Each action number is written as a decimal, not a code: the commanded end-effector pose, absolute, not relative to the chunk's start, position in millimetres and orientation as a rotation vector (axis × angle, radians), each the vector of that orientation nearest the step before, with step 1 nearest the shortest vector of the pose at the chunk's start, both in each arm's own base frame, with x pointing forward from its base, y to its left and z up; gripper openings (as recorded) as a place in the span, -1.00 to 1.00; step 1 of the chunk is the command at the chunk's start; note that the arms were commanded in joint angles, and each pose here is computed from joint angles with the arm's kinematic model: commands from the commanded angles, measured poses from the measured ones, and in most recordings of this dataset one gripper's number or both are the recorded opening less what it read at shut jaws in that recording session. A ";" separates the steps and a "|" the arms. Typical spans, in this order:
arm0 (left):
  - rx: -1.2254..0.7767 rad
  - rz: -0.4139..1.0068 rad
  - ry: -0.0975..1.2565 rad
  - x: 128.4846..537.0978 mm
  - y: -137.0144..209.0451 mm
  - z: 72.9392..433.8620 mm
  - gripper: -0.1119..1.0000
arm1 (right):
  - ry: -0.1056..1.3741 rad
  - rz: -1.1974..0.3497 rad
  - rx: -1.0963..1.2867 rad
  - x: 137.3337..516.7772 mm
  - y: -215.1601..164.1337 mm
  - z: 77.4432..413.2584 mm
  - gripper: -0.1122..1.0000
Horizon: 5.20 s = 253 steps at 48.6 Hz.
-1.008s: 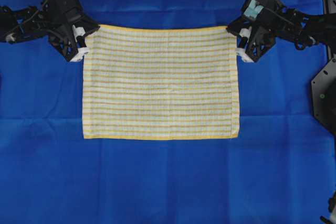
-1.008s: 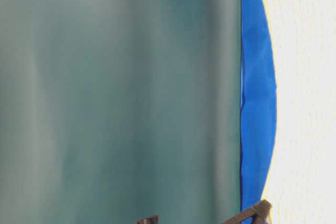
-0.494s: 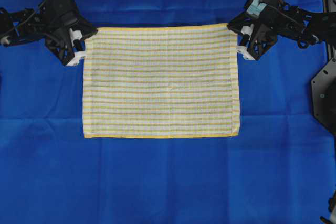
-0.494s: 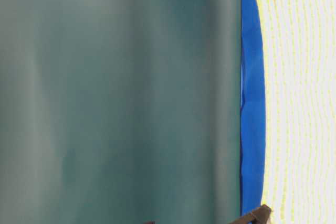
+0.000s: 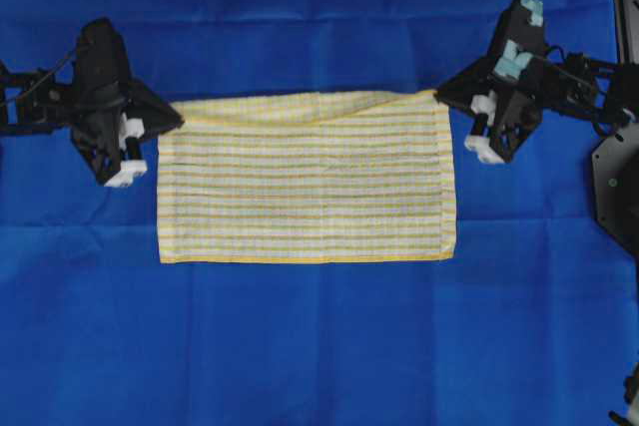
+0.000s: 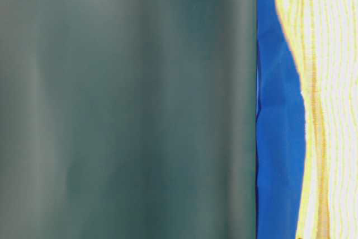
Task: Fold the yellow towel.
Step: 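Lift the far corners and fold them toward the near edge, then open both grippers to release the folded edge, then grasp the left and right ends of the folded strip with both grippers, then lift the strip and swing it vertical, right gripper moving to the far side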
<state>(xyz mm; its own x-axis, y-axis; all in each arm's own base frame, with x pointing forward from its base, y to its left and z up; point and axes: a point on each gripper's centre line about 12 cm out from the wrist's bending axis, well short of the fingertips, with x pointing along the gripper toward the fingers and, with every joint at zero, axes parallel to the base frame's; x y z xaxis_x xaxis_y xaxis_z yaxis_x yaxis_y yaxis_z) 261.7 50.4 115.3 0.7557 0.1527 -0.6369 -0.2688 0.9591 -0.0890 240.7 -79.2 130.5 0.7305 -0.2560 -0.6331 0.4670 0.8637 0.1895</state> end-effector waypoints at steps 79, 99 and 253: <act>-0.249 -0.066 0.707 272.3 -53.6 126.8 -0.75 | 0.743 -0.015 0.383 252.5 47.4 131.0 -0.71; -0.243 -0.048 0.644 272.3 -42.5 146.0 0.48 | 0.692 -0.009 0.373 253.6 43.0 144.1 0.71; -0.281 0.059 0.696 282.0 -13.0 193.1 -0.77 | 0.675 -0.383 0.351 280.5 -91.1 190.0 -0.76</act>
<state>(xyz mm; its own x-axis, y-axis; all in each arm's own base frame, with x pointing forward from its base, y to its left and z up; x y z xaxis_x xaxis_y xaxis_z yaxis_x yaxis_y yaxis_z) 276.2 -3.2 185.0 0.7274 -0.0150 -0.6860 -0.1806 0.9603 -0.2125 270.1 -76.8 178.0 0.6881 -0.1863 -0.7013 0.4328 0.8811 0.1905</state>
